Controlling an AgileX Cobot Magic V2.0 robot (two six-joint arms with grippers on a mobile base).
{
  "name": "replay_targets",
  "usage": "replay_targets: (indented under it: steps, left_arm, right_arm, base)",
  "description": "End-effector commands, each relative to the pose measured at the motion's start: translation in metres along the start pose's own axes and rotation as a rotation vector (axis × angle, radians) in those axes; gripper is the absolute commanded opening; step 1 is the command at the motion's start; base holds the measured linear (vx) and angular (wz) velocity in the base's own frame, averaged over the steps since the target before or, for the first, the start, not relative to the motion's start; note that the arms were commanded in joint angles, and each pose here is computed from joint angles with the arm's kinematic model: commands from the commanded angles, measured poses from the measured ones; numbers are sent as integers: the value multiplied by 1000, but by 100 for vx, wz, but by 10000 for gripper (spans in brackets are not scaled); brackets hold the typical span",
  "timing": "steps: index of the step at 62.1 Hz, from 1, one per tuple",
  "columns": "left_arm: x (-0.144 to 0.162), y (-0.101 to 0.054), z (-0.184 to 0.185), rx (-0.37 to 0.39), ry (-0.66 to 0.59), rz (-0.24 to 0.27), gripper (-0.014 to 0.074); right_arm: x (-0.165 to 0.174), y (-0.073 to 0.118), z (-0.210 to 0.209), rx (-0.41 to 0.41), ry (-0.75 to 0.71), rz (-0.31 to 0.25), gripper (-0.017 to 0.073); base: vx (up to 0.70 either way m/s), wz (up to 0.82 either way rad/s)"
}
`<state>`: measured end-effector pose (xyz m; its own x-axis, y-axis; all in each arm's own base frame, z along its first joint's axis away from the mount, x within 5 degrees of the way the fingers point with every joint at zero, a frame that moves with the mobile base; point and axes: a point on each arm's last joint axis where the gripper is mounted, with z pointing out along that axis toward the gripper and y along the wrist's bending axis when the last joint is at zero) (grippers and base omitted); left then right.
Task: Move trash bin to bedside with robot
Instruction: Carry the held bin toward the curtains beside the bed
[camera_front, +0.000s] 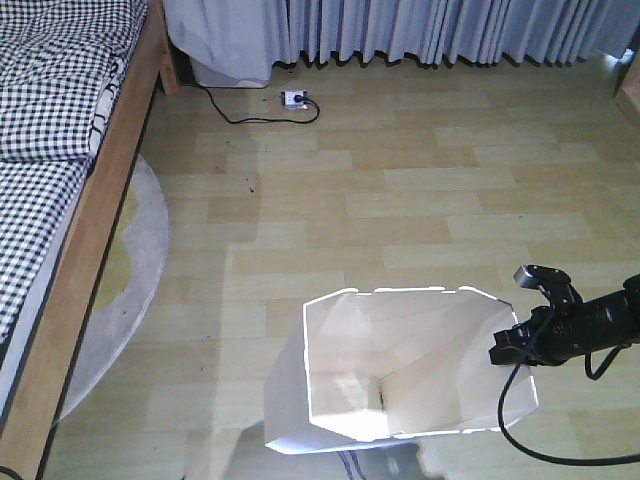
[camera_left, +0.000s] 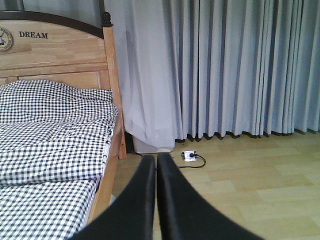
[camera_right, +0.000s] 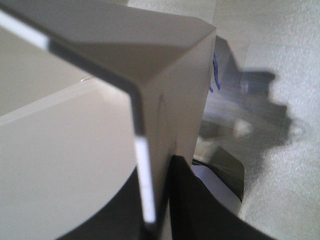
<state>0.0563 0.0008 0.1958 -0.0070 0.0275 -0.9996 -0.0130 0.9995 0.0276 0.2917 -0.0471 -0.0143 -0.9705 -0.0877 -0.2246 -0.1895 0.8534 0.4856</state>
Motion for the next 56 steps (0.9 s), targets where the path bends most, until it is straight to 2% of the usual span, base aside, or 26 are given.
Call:
replay_targets:
  steps: [1,56]
  left_arm:
    - [-3,0,0,7,-68,-23,-6]
    - [-3,0,0,7,-68,-23,-6]
  right_arm:
    - [-19,25,-21,-201,-103,-8,-4]
    - [-19,25,-21,-201,-103,-8,-4]
  base:
    - [26,0]
    - [27,-5]
